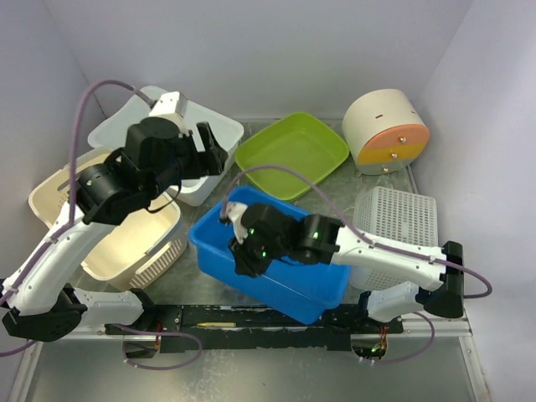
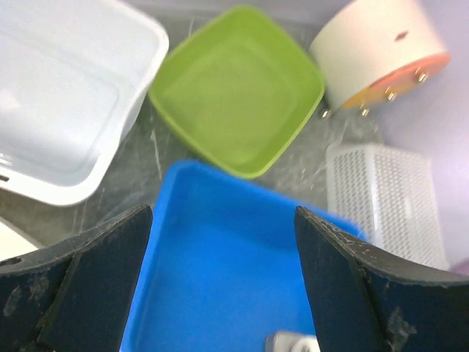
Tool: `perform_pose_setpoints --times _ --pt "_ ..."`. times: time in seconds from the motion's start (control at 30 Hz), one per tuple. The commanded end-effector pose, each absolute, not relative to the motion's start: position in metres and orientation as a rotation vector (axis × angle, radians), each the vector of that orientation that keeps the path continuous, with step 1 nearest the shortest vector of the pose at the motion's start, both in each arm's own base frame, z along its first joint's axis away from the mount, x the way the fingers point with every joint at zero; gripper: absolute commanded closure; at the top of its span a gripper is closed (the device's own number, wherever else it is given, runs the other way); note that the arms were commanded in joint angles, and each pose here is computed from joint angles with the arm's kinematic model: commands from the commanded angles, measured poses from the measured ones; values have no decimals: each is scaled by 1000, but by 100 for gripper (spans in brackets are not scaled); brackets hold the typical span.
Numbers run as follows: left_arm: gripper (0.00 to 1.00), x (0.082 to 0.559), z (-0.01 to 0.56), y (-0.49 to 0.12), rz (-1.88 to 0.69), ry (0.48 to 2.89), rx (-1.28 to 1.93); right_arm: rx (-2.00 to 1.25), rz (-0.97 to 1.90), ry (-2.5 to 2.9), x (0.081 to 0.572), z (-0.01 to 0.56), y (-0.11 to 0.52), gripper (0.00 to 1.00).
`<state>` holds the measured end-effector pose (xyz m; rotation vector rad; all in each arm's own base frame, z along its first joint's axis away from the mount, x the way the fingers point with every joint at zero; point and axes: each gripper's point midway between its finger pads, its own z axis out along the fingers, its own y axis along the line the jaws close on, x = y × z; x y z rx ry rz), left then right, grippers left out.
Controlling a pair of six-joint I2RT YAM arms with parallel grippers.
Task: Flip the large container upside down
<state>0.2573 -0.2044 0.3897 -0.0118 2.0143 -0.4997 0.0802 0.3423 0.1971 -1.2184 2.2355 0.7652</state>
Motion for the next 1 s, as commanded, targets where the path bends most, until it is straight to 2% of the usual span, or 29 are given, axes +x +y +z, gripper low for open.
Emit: perform_pose_setpoints --times 0.0,0.2,0.43,0.53,0.87,0.97 --pt "11 268 446 -188 -526 1853 -160 -1052 1095 2223 94 270 343 100" --pt "13 269 502 -181 -620 1671 -221 -830 1533 2086 128 358 337 100" --pt "13 274 510 -193 -634 1664 -177 -603 2020 2054 143 385 335 100" --pt "13 275 508 -194 -629 1670 -174 -456 2144 2084 154 368 324 100" --pt "13 277 495 -205 -637 1704 -132 120 2008 2318 220 261 244 100" --pt "13 279 488 -211 -640 1724 -115 208 1896 2391 233 232 225 86"
